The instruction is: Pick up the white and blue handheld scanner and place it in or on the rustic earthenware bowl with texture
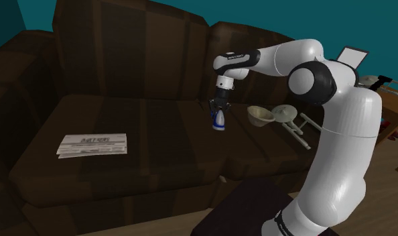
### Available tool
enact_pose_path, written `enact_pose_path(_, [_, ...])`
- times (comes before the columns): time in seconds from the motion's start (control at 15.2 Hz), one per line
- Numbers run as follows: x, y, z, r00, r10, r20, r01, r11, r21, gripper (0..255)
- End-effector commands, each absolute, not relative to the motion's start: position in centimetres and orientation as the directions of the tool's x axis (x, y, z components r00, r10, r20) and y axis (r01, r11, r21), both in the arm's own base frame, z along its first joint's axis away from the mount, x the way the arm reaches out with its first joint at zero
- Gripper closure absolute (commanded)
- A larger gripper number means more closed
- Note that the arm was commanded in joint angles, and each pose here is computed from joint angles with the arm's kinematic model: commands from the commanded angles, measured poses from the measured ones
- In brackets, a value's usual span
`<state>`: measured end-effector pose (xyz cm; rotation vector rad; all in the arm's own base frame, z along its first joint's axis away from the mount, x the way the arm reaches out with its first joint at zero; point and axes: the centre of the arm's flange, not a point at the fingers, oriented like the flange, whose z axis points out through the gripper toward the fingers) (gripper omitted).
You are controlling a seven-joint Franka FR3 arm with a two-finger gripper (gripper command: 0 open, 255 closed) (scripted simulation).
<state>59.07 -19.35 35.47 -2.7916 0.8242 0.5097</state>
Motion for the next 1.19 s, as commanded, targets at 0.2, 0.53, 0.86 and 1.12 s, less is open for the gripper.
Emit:
enact_pose_path(0.2, [59.1, -19.3, 38.2, 0.787, -0.491, -0.375, -0.555, -0.828, -0.080, 255])
enact_pose_path(0.53, [59.1, -19.3, 40.8, 0.787, -0.491, -0.375, -0.555, -0.828, -0.080, 255])
enact_pose_path(0.86, [59.1, -19.3, 43.4, 0.787, -0.491, -0.375, -0.555, -0.828, -0.080, 255])
enact_pose_path(1.12, [59.1, -19.3, 45.5, 0.787, -0.491, -0.375, -0.555, -0.828, -0.080, 255])
